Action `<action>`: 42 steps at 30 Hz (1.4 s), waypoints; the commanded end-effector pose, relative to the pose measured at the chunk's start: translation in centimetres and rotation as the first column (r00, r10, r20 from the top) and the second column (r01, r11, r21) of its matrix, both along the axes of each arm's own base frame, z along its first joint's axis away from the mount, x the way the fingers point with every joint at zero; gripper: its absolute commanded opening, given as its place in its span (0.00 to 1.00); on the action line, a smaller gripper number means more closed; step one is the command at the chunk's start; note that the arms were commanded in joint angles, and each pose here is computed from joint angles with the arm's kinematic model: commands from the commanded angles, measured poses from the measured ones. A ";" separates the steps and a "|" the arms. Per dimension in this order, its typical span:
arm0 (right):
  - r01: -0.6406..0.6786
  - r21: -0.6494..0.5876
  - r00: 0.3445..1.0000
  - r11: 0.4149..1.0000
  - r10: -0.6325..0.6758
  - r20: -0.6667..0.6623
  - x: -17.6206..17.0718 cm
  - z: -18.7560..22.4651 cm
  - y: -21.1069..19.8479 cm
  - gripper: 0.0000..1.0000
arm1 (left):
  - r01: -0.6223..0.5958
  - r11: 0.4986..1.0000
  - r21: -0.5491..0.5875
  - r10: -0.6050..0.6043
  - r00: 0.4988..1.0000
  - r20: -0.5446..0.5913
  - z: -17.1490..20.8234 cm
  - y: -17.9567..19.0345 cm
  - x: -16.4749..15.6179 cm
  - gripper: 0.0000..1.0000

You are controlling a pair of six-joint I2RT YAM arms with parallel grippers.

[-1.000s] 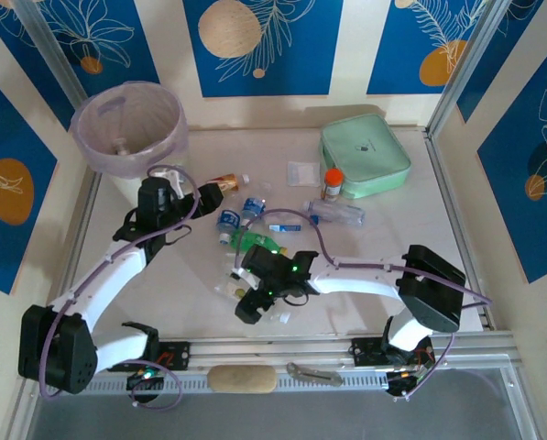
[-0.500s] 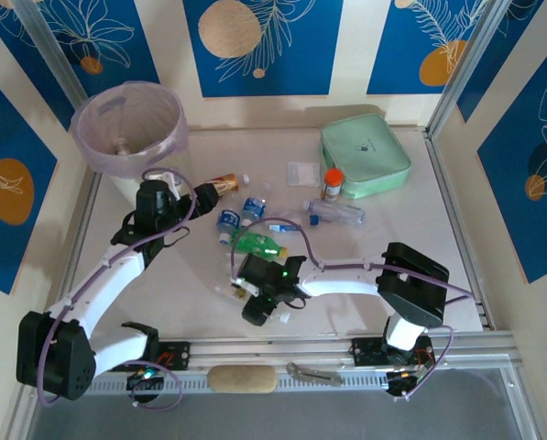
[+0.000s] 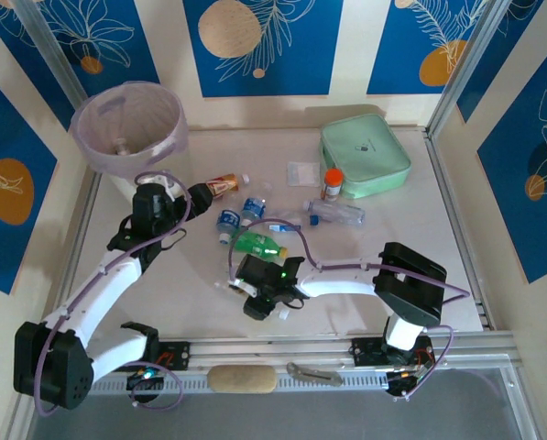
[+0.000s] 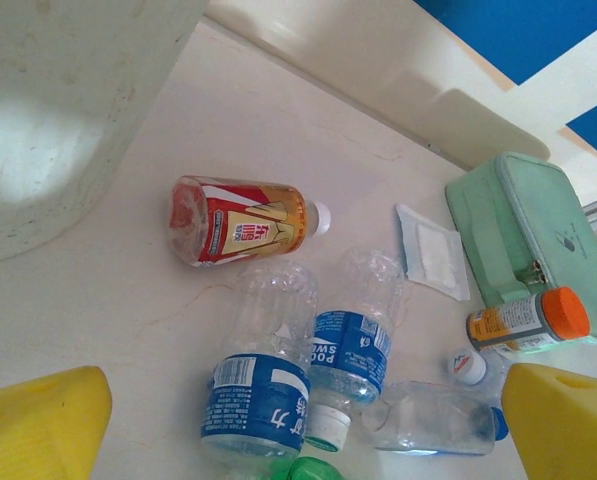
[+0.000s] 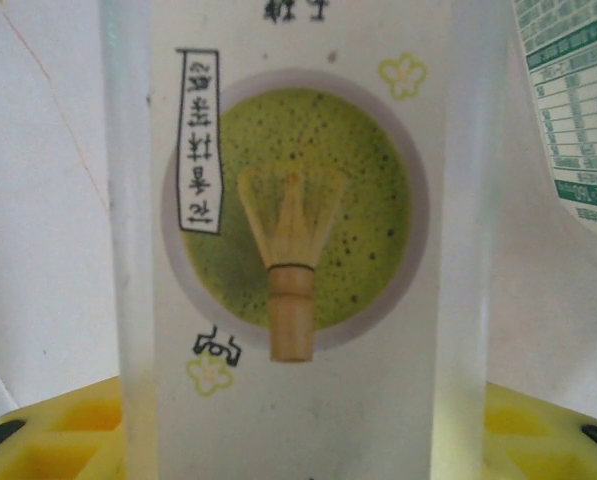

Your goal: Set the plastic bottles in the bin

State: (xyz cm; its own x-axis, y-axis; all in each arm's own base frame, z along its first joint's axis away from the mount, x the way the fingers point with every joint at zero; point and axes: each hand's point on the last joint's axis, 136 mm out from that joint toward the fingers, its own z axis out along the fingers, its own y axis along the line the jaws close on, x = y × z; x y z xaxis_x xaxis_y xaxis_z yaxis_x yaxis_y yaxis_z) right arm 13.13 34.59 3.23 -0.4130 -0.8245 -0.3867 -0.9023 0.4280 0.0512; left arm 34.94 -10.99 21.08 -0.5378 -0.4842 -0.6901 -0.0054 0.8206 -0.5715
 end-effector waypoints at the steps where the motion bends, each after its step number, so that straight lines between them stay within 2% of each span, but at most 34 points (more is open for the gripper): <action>1: -0.018 0.108 0.999 0.994 0.015 0.032 0.2 3.8 1.8 0.44 | -0.016 1.000 -0.026 0.016 0.999 0.028 1.1 0.3 -0.1 1.00; 5: 0.011 0.229 0.999 0.973 -0.023 0.047 1.4 8.0 2.8 0.44 | 0.022 0.998 -0.054 -0.019 0.998 0.054 2.6 -0.4 0.0 1.00; 11: 0.144 0.392 0.987 0.909 -0.162 0.015 5.2 13.9 2.3 0.44 | 0.081 0.990 -0.116 -0.068 0.992 0.109 5.6 -1.7 0.0 1.00; 18: 0.379 0.512 0.900 0.771 -0.436 -0.009 12.7 18.3 0.2 0.43 | 0.169 0.967 -0.188 -0.140 0.977 0.158 7.9 -3.7 0.0 1.00; 22: 0.409 0.583 0.861 0.702 -0.508 0.008 15.4 20.2 -0.4 0.43 | 0.250 0.941 -0.227 -0.204 0.957 0.208 9.2 -5.4 -0.2 1.00; 29: 0.354 0.618 0.860 0.702 -0.504 0.080 17.2 22.4 -0.7 0.43 | 0.364 0.888 -0.279 -0.303 0.922 0.240 9.8 -8.5 -0.7 1.00; 38: 0.321 0.643 0.887 0.696 -0.458 0.053 16.9 22.8 0.1 0.43 | 0.501 0.811 -0.303 -0.420 0.858 0.294 10.2 -13.1 -1.1 0.98; 42: 0.297 0.654 0.900 0.696 -0.433 0.051 16.4 22.9 0.3 0.43 | 0.533 0.788 -0.308 -0.459 0.842 0.283 9.9 -14.4 -1.0 0.97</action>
